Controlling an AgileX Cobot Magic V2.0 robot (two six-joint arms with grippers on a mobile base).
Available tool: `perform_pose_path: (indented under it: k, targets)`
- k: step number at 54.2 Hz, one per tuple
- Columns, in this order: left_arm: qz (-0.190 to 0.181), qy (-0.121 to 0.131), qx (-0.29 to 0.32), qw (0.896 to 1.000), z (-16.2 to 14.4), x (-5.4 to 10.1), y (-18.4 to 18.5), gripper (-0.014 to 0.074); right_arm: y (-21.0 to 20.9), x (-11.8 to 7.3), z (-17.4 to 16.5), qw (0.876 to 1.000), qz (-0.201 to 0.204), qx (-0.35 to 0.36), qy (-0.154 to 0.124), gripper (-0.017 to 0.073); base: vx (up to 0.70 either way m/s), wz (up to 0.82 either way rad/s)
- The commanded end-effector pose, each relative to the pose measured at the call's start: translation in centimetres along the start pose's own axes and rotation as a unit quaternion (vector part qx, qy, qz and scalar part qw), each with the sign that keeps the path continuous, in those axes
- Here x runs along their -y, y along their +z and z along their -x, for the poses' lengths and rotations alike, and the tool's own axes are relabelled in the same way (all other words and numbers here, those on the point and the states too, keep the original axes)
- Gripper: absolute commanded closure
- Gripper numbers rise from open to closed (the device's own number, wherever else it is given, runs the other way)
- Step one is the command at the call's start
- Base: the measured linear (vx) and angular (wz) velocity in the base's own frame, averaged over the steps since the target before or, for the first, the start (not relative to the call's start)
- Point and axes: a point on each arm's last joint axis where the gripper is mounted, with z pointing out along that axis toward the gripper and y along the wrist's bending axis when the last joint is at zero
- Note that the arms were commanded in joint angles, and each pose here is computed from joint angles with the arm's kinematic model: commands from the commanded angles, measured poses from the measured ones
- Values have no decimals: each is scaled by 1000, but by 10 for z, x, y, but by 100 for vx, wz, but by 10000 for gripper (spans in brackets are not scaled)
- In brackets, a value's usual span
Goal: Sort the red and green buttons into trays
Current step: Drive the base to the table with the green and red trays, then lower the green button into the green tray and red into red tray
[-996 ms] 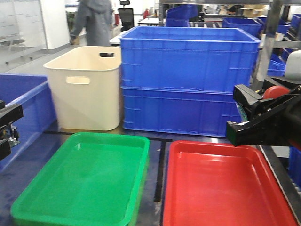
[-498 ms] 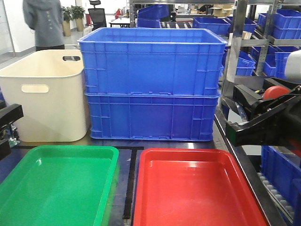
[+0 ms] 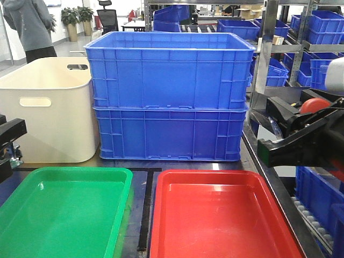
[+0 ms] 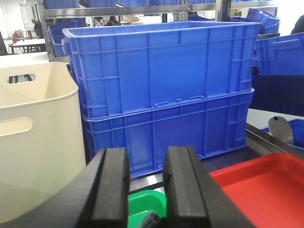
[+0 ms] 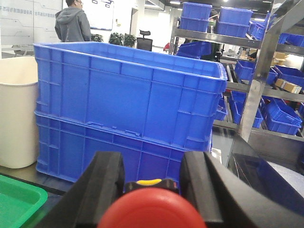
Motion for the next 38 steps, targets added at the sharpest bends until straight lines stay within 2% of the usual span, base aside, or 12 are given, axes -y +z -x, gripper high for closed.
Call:
perform_pose_path:
  k: [1,33,36,38]
  targets:
    - [-8,-34,38,999,18,3,-4,594,-4,6,16,999,-10,32,-11,568,0,0]
    - [-8,-34,38,999,18,3,-4,594,-4,6,16,999,-10,32,-11,568,0,0]
    - [-10,-34,39,999,18,3,-4,594,-3,3,16,999,2,33,-12,568,0,0]
    - [-12,-35,39,999,18,3,-4,594,0,-3,14,999,24,30,-11,568,0,0]
